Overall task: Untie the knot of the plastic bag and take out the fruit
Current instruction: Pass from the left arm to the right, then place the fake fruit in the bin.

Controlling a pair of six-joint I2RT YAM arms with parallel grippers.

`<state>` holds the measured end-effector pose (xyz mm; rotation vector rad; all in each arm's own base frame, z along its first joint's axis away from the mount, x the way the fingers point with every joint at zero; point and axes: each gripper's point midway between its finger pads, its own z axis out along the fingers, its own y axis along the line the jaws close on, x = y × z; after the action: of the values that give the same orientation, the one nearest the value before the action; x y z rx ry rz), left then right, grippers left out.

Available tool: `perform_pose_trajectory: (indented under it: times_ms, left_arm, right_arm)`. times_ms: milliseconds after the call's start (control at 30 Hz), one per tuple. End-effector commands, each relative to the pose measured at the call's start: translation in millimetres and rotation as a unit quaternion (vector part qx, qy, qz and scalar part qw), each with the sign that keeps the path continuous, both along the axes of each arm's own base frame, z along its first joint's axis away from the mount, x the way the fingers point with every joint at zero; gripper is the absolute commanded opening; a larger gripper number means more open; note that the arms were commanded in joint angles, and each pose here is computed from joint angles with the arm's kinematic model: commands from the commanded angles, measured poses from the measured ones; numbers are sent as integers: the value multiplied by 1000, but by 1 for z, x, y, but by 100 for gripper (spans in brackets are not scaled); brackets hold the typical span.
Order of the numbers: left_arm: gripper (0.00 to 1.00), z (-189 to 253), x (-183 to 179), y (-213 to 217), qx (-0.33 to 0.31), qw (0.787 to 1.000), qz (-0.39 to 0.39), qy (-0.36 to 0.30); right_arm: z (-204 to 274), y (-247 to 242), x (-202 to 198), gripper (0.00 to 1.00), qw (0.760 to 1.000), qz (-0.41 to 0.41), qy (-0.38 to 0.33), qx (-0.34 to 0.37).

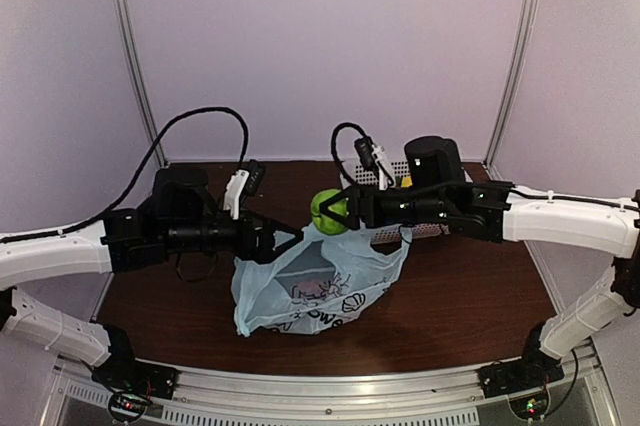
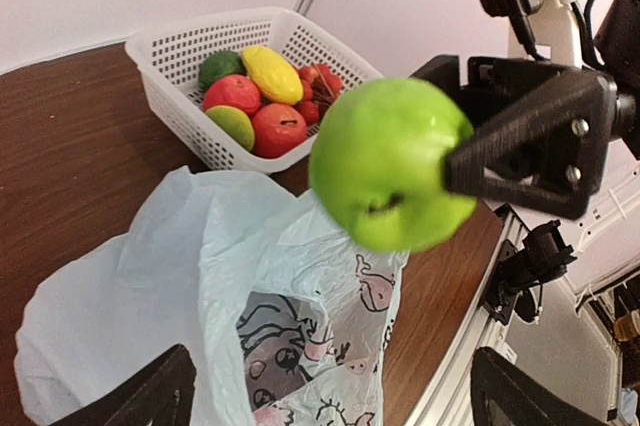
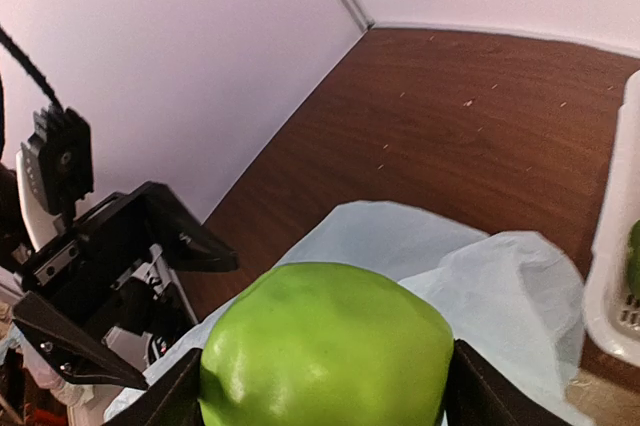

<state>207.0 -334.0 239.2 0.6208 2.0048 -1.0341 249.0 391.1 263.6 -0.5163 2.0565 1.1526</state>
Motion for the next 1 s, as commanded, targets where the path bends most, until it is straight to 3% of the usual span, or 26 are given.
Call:
perform_pose_trajectory:
  times_ms: [0,200,433,533,700,967]
  left_arm:
    - [98,8,7,46,58,994,86,47]
    - [97,-10,-5,82,66,982,127,126]
    - [97,-34,-26,83,25,974,118,194]
    - [98,-38,-29,76,3,972,107,208]
    - [98,-56,-29,71,20,968,104,226]
    - [98,-85,-27,53,46,964,76,249]
  right_arm:
    - [42,-67,47,64,990,-110,-72,-48]
    - [36,-153,103,64,963,-225,-82,-126]
    - [-11,-221,164,63,931,-306,-48,-193]
    - [-35,-240,186,63,920,-325,-35,-219]
    - [-69,-263,212,64,904,-342,-11,-256]
    - [-100,-279,232,79,895,-349,13,-278]
